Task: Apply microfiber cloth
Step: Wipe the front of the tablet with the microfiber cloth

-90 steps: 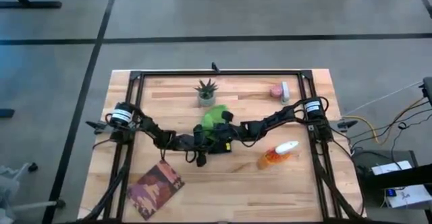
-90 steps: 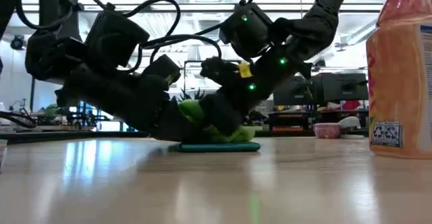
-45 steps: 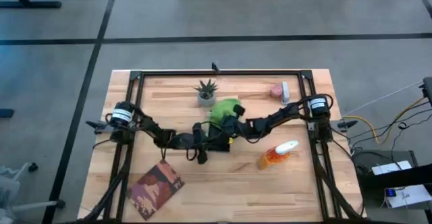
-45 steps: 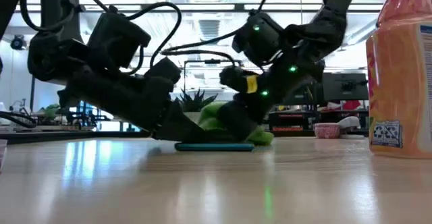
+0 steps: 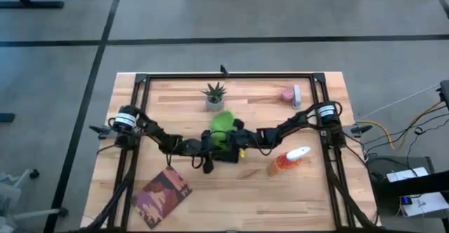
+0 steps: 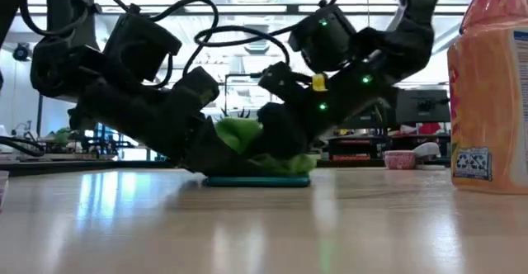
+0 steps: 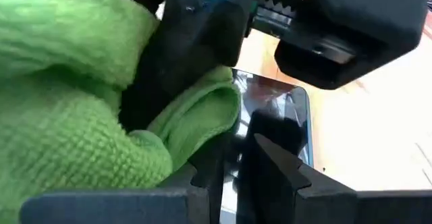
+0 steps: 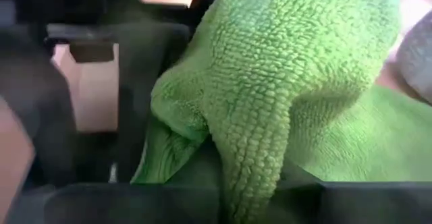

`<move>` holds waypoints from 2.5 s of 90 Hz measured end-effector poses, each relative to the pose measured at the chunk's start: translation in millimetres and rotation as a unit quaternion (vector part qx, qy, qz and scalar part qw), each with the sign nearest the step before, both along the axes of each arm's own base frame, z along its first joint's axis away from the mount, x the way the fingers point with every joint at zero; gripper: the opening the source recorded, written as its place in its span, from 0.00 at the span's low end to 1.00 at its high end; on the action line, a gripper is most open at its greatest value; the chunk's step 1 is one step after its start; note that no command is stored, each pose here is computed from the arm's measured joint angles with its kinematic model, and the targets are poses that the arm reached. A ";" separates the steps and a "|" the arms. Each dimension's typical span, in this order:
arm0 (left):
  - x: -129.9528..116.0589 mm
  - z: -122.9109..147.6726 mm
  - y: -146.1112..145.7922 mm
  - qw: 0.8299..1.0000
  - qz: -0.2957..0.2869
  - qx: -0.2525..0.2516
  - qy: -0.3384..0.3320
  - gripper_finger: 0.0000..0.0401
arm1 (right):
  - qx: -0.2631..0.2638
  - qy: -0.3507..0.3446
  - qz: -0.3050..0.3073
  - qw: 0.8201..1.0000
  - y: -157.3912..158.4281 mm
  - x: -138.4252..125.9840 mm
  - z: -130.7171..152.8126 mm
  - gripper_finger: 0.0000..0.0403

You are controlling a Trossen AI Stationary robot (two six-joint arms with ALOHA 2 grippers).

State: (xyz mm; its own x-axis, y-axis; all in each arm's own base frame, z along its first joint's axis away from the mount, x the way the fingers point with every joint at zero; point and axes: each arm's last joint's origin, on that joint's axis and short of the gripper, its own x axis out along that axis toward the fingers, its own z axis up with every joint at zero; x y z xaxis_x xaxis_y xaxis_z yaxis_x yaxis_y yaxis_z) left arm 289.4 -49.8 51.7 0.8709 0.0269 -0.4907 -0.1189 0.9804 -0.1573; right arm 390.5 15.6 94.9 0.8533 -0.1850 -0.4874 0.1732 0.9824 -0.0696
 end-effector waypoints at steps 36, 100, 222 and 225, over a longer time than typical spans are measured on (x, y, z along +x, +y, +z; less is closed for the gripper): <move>-0.8 -0.3 0.9 1.000 0.009 -0.006 -0.001 0.15 | -0.077 0.023 -0.075 0.994 -30.6 12.7 -11.2 0.01; -6.2 9.0 -2.6 0.998 -0.047 -0.038 0.017 0.15 | -0.138 0.082 -0.090 0.983 -37.8 -27.7 55.2 0.01; -44.7 48.4 4.5 0.984 -0.086 0.015 0.158 0.15 | -0.042 0.104 0.018 0.994 -4.4 -12.0 39.9 0.01; -44.5 49.0 4.5 0.984 -0.087 0.018 0.156 0.15 | -0.040 0.074 0.022 0.996 -4.0 -8.3 44.4 0.01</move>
